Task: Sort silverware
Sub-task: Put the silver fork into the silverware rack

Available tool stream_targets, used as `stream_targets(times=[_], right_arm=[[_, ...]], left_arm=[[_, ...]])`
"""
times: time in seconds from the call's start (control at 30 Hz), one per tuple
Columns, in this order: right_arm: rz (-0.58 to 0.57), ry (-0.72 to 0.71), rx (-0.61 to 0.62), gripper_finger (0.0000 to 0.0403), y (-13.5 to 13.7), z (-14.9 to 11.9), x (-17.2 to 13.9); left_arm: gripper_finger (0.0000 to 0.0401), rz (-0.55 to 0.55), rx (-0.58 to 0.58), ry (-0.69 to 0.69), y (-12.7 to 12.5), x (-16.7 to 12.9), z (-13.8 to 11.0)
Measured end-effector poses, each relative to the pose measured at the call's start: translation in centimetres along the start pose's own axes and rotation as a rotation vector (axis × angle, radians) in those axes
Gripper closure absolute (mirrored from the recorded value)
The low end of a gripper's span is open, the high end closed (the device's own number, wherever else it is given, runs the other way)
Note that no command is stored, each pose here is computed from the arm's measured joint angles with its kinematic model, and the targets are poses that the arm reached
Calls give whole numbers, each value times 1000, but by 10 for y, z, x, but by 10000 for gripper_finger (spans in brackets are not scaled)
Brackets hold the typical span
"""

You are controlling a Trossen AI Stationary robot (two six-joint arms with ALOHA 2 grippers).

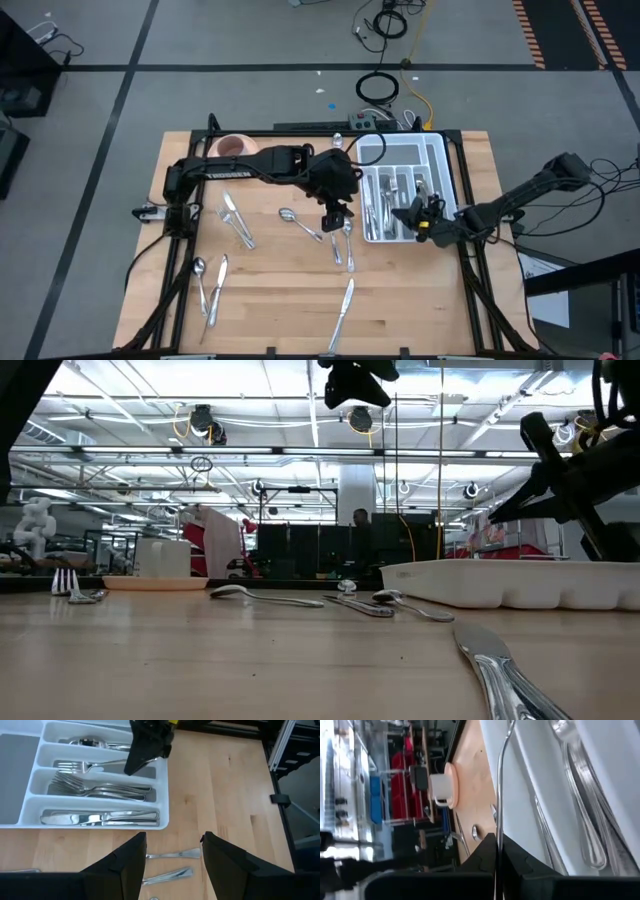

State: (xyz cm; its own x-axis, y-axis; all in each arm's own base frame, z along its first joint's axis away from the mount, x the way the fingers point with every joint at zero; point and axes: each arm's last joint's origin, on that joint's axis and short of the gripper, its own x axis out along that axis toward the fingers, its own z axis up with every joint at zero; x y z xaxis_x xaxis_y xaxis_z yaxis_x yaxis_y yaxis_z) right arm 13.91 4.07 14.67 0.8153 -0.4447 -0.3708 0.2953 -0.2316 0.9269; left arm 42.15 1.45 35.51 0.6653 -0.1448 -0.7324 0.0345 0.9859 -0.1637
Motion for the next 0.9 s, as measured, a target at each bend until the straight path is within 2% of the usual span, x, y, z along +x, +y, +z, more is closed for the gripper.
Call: stream_targets(times=[0.17,0.3,0.9], right_arm=[[-14,22,101,403,5,4,7],[-53,41,132,403,7,9,13],[-129,11,112,403,7,23,22]], left_arm=[[205,-2,4,-10,0,0,1],[205,-3,6,-18,0,0,2],[205,16,-10,-17,12,-2,2]])
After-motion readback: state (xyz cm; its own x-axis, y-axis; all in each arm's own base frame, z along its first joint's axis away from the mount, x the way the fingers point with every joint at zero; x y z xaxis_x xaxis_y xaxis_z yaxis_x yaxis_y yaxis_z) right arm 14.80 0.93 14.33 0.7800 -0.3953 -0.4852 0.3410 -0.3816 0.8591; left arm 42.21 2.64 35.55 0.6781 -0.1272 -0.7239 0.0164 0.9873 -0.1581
